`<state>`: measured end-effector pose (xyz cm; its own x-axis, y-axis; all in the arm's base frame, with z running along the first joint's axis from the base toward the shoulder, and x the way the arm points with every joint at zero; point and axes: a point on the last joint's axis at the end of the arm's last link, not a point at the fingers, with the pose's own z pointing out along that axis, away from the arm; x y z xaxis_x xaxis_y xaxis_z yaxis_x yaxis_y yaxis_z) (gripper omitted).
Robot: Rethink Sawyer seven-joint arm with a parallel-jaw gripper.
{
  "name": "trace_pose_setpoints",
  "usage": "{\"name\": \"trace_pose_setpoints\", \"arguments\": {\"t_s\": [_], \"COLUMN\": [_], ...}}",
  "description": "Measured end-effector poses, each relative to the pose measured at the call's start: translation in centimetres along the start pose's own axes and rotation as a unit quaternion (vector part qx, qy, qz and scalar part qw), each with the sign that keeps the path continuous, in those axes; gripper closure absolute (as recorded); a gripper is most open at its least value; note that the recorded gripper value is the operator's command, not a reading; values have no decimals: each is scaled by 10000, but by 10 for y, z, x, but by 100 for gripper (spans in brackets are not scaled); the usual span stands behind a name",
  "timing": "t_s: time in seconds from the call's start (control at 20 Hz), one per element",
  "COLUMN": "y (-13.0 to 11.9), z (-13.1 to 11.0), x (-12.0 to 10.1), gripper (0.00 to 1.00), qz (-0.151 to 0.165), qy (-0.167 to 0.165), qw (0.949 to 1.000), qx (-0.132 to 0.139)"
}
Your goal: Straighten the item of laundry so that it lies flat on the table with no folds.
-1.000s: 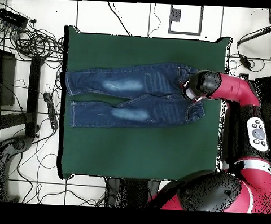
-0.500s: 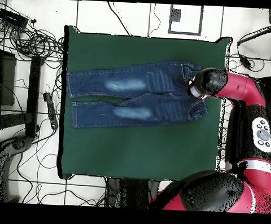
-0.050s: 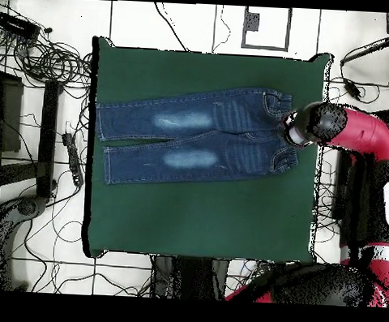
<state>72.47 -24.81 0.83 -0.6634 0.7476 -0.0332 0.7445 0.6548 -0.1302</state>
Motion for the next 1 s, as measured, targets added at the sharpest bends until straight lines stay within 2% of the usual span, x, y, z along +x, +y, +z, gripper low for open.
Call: {"name": "trace_pose_setpoints", "arguments": {"t_s": [0.2,0.25,0.45,0.8,1.0], "y": [-14,-20,-24,-16,-5], "z": [-14,-23,-42,-68,-82], "x": [-13,-21,-28,-12,1], "gripper": [0,0,0,0,0], "qz": [52,86,166,229,128], "qy": [-271,-429,-533,-351,-401], "qw": [9996,9990,9984,9989,9986], "qx": [27,33,-34,-233,-307]}}
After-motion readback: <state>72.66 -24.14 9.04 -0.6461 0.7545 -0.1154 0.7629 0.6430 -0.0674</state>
